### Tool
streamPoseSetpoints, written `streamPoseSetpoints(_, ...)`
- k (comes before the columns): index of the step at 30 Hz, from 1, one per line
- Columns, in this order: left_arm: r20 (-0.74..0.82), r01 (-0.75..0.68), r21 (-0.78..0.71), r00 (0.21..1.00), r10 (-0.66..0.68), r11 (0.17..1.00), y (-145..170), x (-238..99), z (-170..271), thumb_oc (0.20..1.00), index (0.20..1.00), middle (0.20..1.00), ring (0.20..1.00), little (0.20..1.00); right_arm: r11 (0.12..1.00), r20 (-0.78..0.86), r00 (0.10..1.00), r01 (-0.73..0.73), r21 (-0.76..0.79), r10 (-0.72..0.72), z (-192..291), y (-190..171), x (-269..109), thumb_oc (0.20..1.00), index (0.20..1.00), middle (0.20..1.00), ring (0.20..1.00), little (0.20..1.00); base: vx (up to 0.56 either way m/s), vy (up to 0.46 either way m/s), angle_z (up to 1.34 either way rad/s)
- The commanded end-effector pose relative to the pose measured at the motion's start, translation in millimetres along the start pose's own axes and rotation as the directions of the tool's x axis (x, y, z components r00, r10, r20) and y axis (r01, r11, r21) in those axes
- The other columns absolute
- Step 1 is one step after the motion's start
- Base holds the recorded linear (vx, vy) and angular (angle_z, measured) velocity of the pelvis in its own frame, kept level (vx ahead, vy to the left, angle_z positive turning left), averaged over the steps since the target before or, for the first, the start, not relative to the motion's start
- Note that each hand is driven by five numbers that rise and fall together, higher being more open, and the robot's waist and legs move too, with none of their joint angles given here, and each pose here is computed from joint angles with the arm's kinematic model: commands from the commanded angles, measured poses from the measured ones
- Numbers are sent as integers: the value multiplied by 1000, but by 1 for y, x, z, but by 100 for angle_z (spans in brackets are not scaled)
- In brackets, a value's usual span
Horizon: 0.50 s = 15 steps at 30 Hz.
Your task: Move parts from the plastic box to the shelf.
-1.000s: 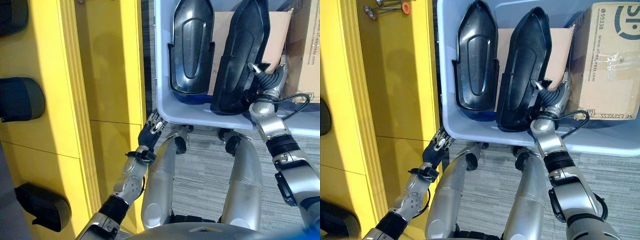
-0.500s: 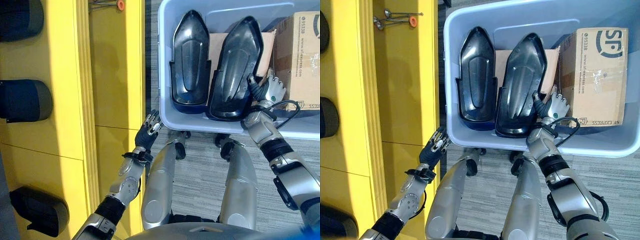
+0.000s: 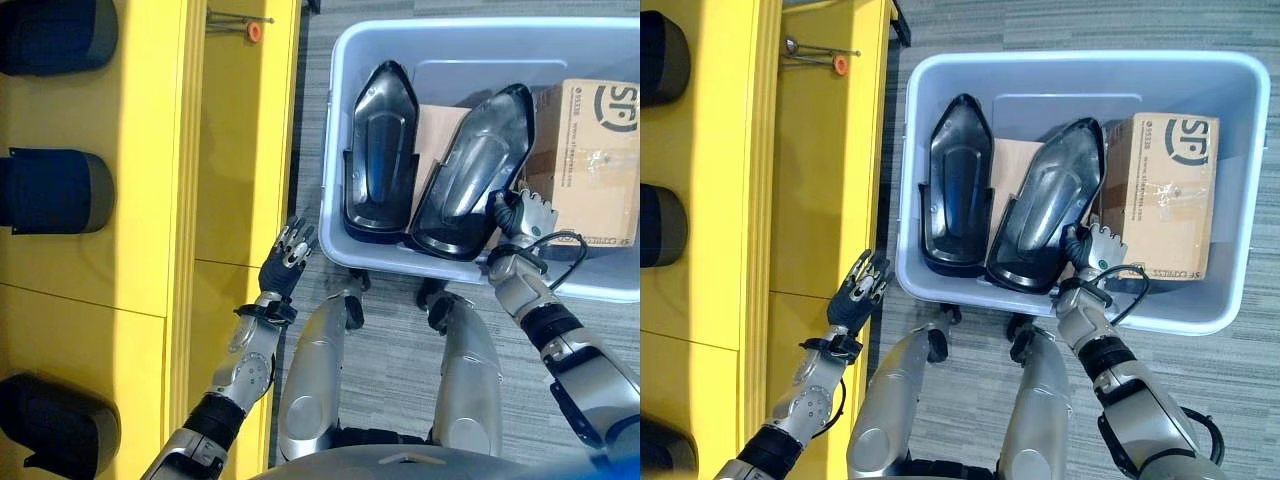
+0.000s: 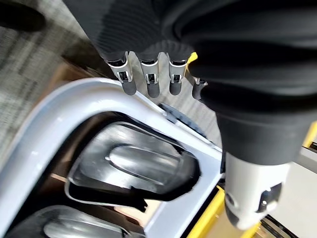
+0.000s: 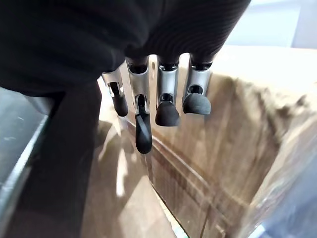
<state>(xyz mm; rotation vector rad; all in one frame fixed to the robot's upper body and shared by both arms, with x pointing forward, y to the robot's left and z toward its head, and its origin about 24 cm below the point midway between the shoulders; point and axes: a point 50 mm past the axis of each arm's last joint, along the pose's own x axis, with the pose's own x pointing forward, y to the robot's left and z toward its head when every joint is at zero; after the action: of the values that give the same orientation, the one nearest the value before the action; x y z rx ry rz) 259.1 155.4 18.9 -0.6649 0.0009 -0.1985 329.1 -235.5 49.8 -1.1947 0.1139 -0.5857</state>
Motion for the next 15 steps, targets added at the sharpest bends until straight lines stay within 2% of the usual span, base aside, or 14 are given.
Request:
streamPoseSetpoints(1,63,22,5,998,-22,1000,0,-7,9,1000,1000,1000,1000,1000,994,55,993,-104,-15,105,-8,36,-44,200,200,200,200,200,0,0,0)
streamPoseSetpoints(11,70,-14,10,997,13,1000,2,-3,14,1000,1000,1000,1000,1000,984,76,992,90,152,-102,4,12,-29,200,200,200,200,200,22,-4,-1)
streamPoseSetpoints(15,67,-18,6,998,17,1000,1,0,16,1000,1000,1000,1000,1000,974,72,987,127,185,-143,7,-1,-18,200,200,200,200,200,56,0,-7)
